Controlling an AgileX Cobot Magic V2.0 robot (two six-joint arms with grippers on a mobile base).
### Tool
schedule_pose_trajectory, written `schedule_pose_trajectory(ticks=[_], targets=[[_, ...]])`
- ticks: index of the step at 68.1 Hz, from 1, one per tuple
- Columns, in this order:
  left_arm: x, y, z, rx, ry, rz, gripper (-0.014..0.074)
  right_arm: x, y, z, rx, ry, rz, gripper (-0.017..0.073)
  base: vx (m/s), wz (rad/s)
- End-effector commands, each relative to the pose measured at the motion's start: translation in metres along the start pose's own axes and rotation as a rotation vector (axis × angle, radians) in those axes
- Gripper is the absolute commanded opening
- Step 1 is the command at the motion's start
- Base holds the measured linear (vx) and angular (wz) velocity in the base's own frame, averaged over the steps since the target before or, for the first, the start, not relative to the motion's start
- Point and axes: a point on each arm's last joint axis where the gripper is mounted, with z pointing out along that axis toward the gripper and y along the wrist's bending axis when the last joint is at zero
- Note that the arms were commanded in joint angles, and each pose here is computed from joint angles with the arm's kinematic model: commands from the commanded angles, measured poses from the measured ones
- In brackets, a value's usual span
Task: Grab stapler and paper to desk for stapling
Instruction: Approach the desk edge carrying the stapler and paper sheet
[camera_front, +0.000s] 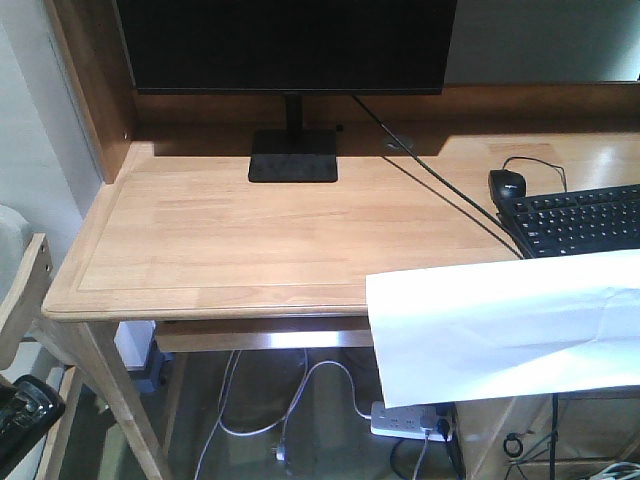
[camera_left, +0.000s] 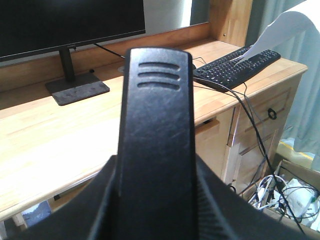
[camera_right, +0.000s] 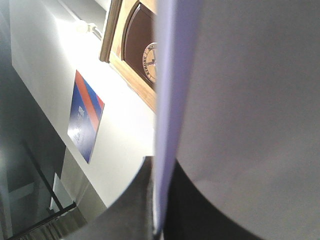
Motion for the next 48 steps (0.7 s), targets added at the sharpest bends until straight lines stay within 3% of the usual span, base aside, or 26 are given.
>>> schedule_pose_trajectory(ticks=[1,48], targets=[[-0.0187,0.0014,-0.0038,-0.019,-0.136,-0.022,-0.0006,-0.0018,0.0078,-0.0054,-0.11,-0.046,-0.003,-0.0001,0.07,0.0],[-0.0187,0.0014,-0.0038,-0.019,-0.136,-0.022,-0.0006,-0.0018,0.0078,-0.0054,-0.11,-0.046,-0.003,-0.0001,0.07,0.01]])
